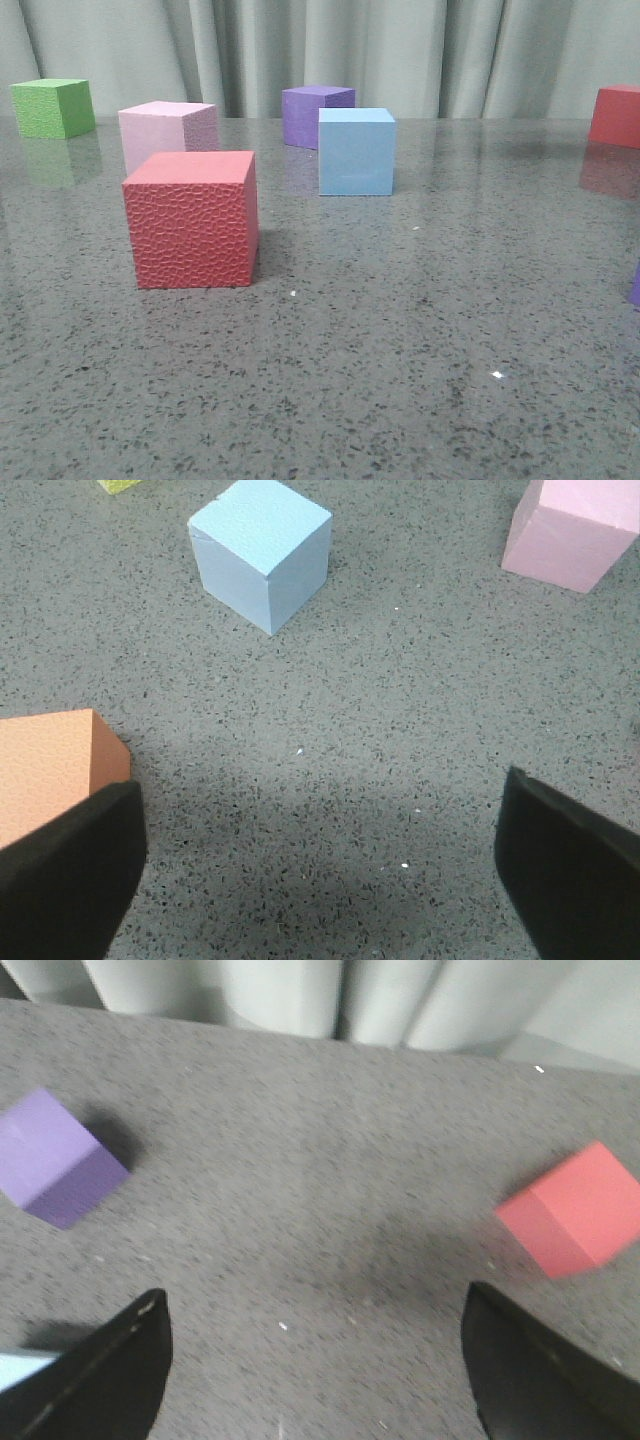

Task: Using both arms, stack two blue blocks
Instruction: 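Open the right gripper and raise it away from the cube, then move the left gripper above the second light-blue cube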

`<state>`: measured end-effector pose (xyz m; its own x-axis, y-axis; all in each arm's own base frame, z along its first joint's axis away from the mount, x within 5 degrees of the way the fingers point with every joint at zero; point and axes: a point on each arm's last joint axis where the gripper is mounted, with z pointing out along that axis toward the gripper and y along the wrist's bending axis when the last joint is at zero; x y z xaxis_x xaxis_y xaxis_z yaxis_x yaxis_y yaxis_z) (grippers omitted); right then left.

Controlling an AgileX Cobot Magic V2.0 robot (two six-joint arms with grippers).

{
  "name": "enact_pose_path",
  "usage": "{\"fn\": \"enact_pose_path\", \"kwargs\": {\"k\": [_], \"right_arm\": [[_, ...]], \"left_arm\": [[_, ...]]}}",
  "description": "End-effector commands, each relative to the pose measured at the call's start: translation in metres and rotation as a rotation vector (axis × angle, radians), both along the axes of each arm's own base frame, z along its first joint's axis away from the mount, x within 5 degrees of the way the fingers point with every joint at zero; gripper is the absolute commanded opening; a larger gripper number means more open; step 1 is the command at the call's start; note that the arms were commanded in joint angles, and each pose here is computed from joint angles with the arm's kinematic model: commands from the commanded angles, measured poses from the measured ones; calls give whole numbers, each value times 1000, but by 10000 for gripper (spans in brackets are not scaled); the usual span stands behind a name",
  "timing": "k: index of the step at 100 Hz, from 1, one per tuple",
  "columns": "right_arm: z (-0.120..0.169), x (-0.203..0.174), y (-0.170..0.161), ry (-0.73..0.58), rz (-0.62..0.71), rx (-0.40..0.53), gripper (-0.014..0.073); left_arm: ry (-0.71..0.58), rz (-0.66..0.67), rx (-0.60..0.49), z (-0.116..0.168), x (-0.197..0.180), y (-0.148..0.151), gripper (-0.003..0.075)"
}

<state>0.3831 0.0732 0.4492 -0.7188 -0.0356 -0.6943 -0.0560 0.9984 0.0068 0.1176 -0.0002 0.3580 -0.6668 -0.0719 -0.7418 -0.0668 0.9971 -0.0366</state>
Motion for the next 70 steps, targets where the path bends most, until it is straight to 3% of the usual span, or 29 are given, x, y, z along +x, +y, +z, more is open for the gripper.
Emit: {"fn": "enact_pose_path", "kwargs": {"k": [1, 24, 70], "right_arm": [[22, -30, -19, -22, -18, -18, 592], [10, -65, -40, -44, -46, -27, 592], [-41, -162, -57, -60, -50, -27, 592]], "left_arm": [[-87, 2, -2, 14, 3, 0, 673], [-87, 2, -2, 14, 3, 0, 673], [-87, 2, -2, 14, 3, 0, 673]]}}
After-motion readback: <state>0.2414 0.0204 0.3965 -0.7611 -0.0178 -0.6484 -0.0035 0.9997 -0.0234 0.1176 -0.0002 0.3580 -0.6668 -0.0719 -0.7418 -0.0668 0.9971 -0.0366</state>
